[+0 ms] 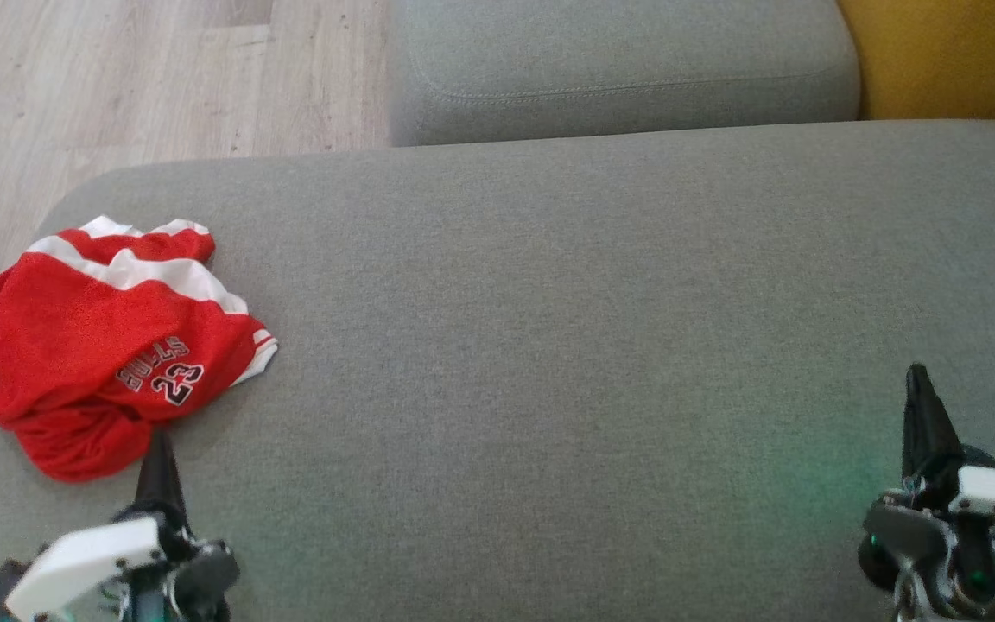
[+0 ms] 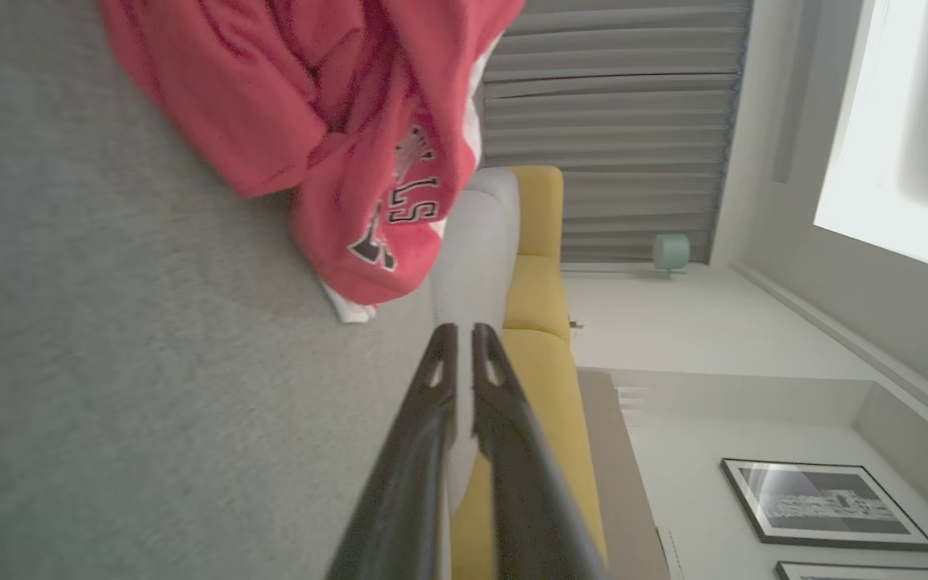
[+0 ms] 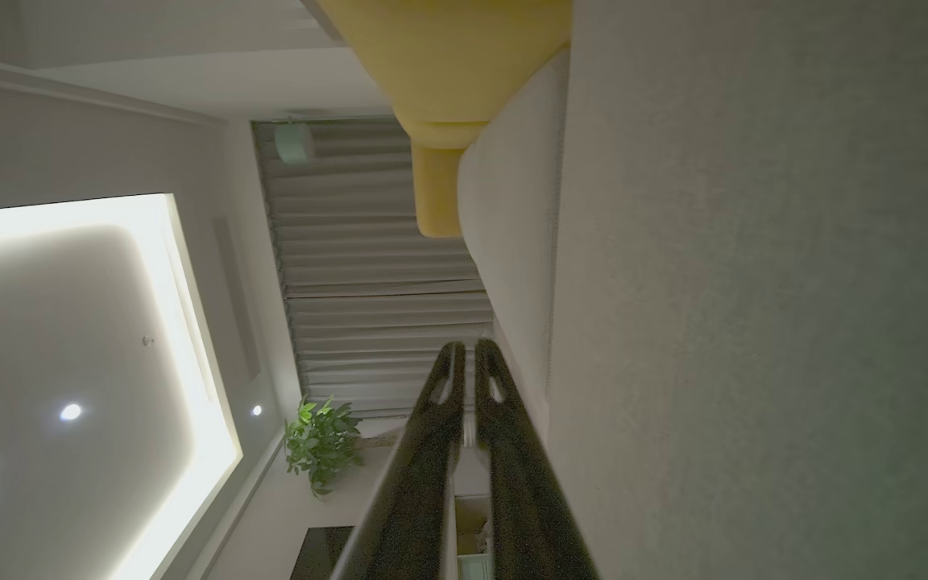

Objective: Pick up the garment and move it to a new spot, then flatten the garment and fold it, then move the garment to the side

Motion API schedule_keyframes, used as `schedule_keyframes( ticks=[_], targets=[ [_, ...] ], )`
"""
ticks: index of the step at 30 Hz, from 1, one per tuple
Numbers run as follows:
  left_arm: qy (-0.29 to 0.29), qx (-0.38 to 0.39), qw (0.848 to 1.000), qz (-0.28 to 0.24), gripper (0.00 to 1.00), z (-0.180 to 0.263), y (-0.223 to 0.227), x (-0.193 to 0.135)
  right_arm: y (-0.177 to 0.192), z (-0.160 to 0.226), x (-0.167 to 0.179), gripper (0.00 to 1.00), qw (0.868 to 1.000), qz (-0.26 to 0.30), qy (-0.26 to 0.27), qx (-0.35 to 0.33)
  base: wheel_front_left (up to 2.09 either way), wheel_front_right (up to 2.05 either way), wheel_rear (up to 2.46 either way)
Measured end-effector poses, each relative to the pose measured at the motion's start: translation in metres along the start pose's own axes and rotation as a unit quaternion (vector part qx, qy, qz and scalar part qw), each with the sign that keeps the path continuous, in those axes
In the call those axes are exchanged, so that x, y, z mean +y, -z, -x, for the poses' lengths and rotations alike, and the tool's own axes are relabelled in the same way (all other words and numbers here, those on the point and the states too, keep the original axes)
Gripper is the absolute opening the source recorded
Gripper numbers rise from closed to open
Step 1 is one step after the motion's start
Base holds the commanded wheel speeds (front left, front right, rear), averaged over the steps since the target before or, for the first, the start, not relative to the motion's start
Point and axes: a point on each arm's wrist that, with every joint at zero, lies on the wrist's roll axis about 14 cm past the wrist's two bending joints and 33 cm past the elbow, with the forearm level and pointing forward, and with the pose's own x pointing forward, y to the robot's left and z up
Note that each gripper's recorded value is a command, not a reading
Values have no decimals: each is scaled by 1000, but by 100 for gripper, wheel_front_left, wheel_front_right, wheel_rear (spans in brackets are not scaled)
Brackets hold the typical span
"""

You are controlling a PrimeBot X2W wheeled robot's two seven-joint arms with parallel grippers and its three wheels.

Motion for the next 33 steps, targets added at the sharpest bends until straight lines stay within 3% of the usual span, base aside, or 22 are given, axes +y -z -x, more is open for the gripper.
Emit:
schedule_keyframes(
  ticks=[8,17,33],
  targets=[
    [-75,0,997,7,100,25,4,51,0,26,-52,100,997,-5,77,-3,0,0,0],
    [-63,2,998,-11,100,25,7,43,5,26,-47,100,997,23,69,2,0,0,0],
    [-40,10,989,-143,100,25,15,24,24,28,-36,100,984,169,50,34,0,0,0]
  ],
)
